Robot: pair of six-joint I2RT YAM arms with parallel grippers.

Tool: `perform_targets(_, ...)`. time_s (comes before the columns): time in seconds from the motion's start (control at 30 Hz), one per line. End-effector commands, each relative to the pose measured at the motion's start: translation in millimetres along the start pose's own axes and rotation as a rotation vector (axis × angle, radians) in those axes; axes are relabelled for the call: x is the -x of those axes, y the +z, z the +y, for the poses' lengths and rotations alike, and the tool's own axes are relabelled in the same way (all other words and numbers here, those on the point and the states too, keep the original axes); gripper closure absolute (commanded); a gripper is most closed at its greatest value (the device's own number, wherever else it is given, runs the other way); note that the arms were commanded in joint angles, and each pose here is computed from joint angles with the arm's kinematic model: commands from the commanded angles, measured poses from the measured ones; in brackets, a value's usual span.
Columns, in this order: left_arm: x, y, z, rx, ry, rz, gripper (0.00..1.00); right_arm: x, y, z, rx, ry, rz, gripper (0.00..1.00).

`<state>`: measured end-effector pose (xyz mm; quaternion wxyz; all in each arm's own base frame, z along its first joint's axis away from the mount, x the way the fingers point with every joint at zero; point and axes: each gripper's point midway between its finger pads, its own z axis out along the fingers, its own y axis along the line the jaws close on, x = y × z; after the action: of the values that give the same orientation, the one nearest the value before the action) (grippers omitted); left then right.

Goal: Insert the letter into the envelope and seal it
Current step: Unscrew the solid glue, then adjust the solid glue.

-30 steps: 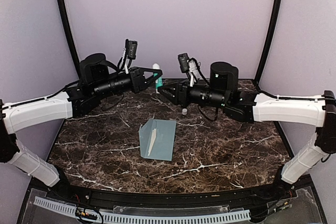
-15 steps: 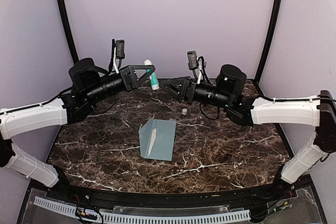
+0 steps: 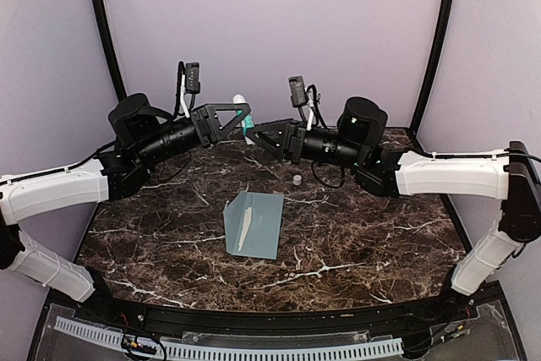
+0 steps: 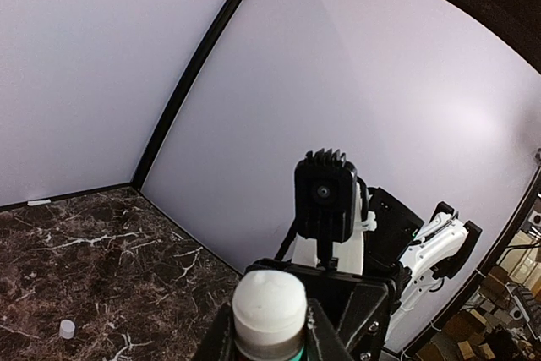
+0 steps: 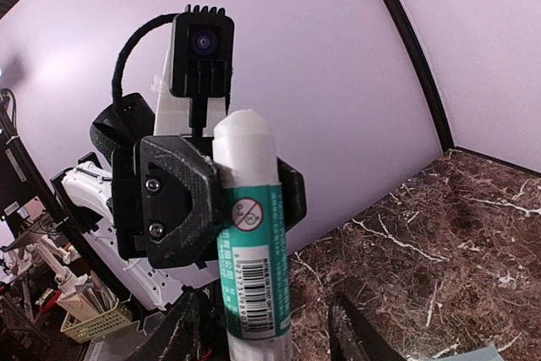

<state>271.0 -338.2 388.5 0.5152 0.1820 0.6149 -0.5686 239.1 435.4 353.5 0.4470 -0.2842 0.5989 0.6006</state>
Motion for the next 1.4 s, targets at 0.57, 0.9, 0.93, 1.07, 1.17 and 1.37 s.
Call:
perform_targets(0.57, -4, 2, -3, -0.031, 0.007, 0.014, 1.0, 8, 14, 2, 0.012, -0.043, 0.002, 0.85)
perform_targets(0.9, -9, -2, 0, 0.003, 0.013, 0.059, 0.35, 13, 0, -2, -0.031, -0.063, -0.01, 0.94)
perform_targets(0.93, -10, -4, 1, 0.017, 0.013, 0.072, 0.3, 14, -3, -4, -0.04, -0.07, -0.005, 0.94)
perform_targets(1.07, -13, -8, 2, 0.036, 0.01, 0.132, 0.17, 10, -13, -12, -0.077, -0.106, 0.045, 0.95)
perform_targets(1.17, -17, -10, -1, 0.021, -0.002, 0.194, 0.13, 4, -20, -15, -0.091, -0.135, 0.11, 0.95)
perform_targets(1.37, -26, -7, -9, -0.052, -0.031, 0.307, 0.12, -17, -29, -8, -0.058, -0.173, 0.265, 0.95)
